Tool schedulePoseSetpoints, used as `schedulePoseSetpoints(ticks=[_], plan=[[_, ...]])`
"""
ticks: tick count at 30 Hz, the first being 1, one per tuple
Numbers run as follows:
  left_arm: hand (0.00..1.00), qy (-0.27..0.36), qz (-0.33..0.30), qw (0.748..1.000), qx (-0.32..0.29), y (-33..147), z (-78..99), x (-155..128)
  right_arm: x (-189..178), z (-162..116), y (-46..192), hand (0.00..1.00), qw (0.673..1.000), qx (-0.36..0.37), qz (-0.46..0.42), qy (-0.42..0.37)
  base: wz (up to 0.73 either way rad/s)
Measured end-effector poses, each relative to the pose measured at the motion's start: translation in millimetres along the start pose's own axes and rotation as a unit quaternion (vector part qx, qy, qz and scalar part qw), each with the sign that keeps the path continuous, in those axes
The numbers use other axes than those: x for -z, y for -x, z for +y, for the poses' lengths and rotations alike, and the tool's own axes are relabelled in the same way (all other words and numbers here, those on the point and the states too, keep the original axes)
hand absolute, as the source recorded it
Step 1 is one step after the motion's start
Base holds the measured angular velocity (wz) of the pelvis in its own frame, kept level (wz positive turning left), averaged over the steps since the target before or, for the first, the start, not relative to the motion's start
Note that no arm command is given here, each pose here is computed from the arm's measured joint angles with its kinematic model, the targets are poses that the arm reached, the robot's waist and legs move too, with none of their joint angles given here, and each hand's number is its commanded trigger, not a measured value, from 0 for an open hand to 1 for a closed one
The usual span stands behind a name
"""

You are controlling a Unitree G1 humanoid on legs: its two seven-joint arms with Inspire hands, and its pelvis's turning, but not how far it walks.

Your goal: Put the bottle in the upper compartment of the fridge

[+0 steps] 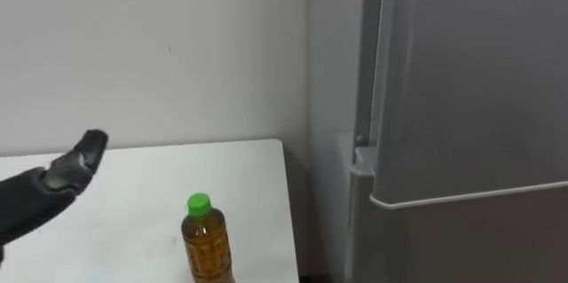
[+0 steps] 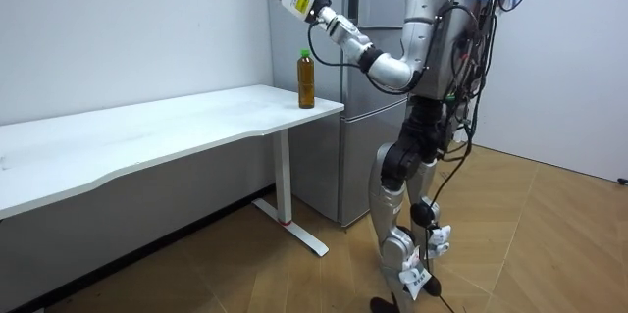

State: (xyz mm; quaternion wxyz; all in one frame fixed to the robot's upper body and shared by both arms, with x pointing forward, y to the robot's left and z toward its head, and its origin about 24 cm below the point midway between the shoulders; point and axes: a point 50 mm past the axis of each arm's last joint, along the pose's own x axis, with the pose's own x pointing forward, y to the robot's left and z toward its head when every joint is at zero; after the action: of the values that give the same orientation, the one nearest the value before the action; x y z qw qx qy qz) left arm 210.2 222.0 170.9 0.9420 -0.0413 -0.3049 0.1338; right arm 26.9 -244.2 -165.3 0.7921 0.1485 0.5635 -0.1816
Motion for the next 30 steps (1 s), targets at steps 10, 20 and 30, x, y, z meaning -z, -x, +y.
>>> schedulePoseSetpoints(ticks=[10,20,30], plan=[[0.00,0.145,0.050,0.974,0.168,-0.6,-44.4,8.4,-7.5,7.9,-3.8,0.00,1.000,-0.008,0.002,0.010,0.01],[0.00,0.196,0.053,0.932,0.299,1.7,-81.7,5.6,-15.7,14.4,-6.5,0.00,1.000,-0.020,-0.002,0.020,-0.02],[0.00,0.214,0.092,0.899,0.372,12.5,-103.9,12.2,-22.5,20.8,-9.0,0.00,0.999,-0.028,0.000,0.037,0.00]])
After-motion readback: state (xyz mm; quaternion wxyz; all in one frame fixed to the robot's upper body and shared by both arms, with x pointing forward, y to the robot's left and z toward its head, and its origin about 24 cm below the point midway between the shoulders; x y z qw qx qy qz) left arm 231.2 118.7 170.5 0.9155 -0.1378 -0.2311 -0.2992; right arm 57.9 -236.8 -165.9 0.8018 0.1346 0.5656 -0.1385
